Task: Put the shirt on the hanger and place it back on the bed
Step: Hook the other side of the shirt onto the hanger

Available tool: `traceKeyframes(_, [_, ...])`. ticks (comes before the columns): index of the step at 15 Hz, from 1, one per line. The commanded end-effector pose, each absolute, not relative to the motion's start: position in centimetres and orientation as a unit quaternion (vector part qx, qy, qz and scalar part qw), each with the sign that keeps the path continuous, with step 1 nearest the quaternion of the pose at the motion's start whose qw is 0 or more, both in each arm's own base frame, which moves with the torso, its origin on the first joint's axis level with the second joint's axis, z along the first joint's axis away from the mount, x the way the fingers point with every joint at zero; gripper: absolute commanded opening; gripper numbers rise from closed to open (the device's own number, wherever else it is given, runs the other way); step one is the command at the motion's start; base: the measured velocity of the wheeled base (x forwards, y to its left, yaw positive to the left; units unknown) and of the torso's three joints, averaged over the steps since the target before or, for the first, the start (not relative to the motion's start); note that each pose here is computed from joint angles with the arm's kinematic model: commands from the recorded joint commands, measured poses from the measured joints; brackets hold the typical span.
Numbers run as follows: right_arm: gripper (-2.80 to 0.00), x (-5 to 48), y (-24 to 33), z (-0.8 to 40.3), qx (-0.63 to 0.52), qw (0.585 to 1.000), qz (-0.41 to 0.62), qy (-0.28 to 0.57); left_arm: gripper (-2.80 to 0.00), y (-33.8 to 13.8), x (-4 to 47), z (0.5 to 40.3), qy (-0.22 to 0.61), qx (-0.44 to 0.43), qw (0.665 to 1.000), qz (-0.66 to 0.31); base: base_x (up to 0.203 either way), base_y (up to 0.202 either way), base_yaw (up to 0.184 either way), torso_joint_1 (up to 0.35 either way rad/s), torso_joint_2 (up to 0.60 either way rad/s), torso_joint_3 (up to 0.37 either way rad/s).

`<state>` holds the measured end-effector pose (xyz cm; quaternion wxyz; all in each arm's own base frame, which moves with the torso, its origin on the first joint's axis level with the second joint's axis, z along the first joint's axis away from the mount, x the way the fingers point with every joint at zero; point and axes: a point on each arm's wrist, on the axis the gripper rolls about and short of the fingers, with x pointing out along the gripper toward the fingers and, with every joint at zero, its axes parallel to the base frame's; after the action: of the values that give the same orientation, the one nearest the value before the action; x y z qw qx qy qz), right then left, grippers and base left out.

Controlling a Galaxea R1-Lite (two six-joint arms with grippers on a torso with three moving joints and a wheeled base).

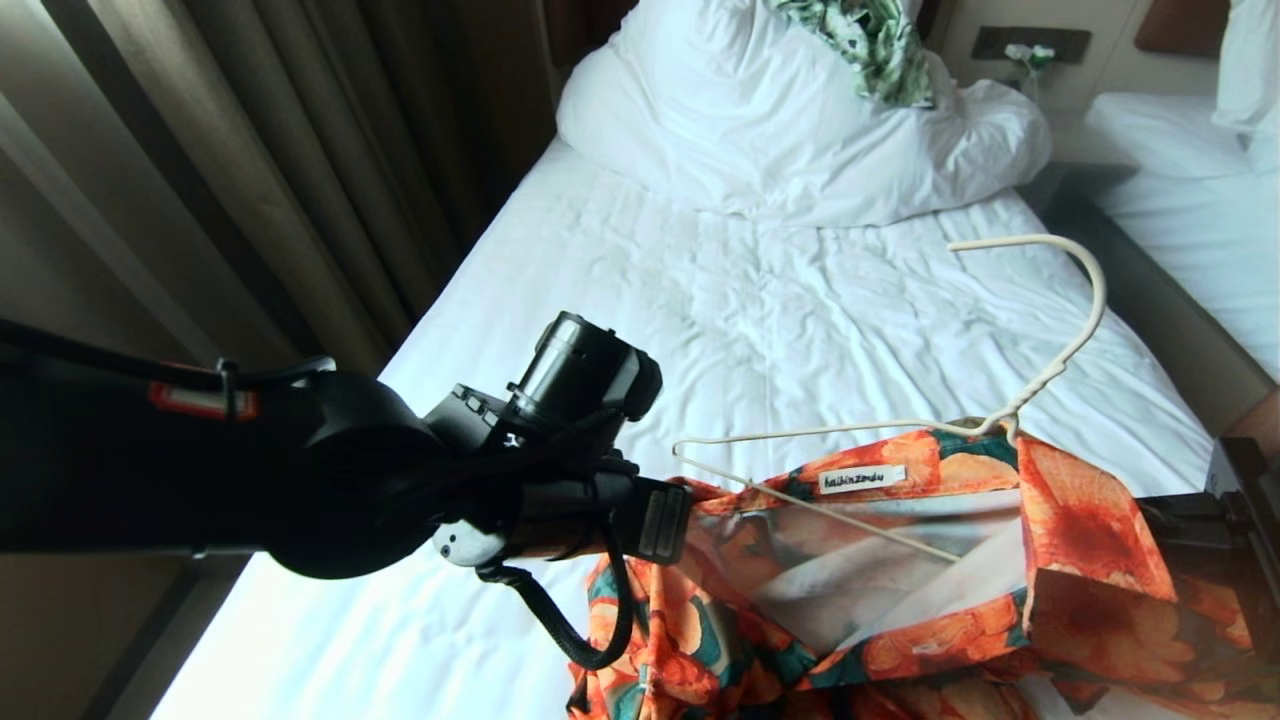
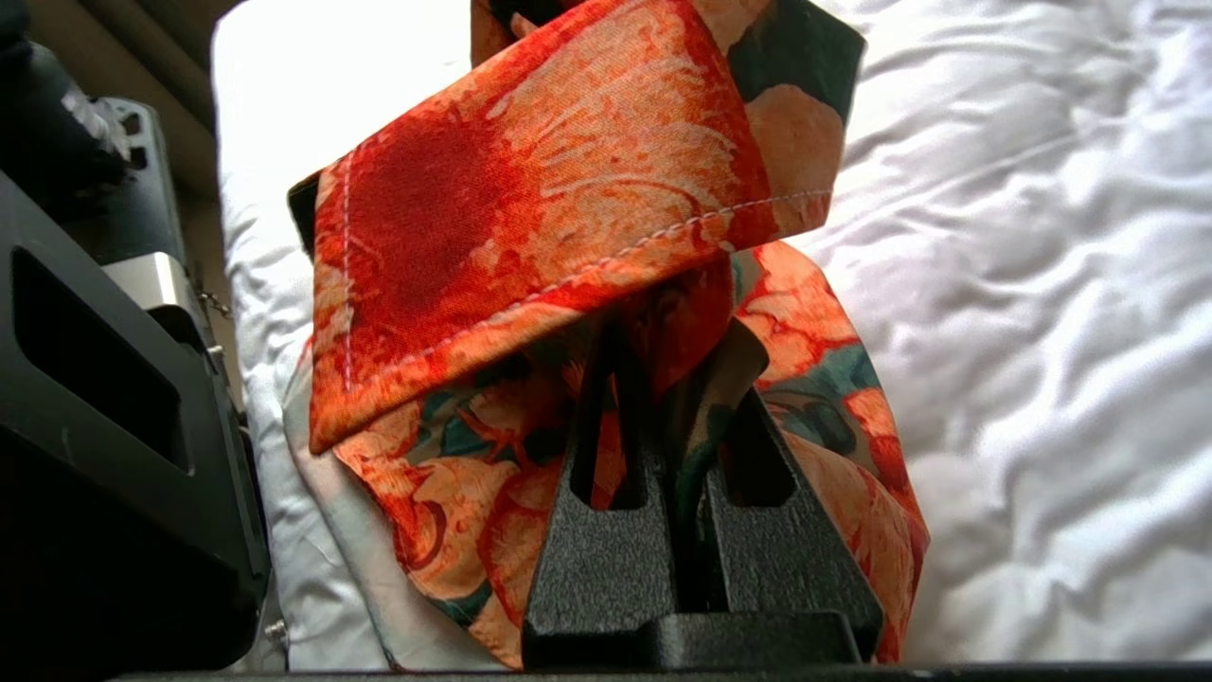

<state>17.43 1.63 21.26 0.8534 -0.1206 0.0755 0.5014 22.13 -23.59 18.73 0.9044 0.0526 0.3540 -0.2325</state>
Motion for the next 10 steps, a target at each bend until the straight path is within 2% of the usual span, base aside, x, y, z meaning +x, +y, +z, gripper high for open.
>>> traceKeyframes(1, [-2.80,18.5,1.5,20.1,-0.105,0.844,0.520,0.080,-2.80,-23.6,21.1,19.6,0.344,0.046,0.905,-0.244,0.000,0.000,0.000,0.000,0.00,0.000])
traceKeyframes(5, [-2.80,20.9,1.5,18.3,-0.088,0.827,0.551,0.069,-2.80,-23.6,19.9,19.2,0.355,0.037,0.901,-0.246,0.000,0.000,0.000,0.000,0.00,0.000])
traceKeyframes(10, [-2.80,21.6,1.1,18.9,-0.080,0.829,0.553,0.030,-2.80,-24.7,18.3,18.8,0.364,0.036,0.892,-0.266,0.000,0.000,0.000,0.000,0.00,0.000])
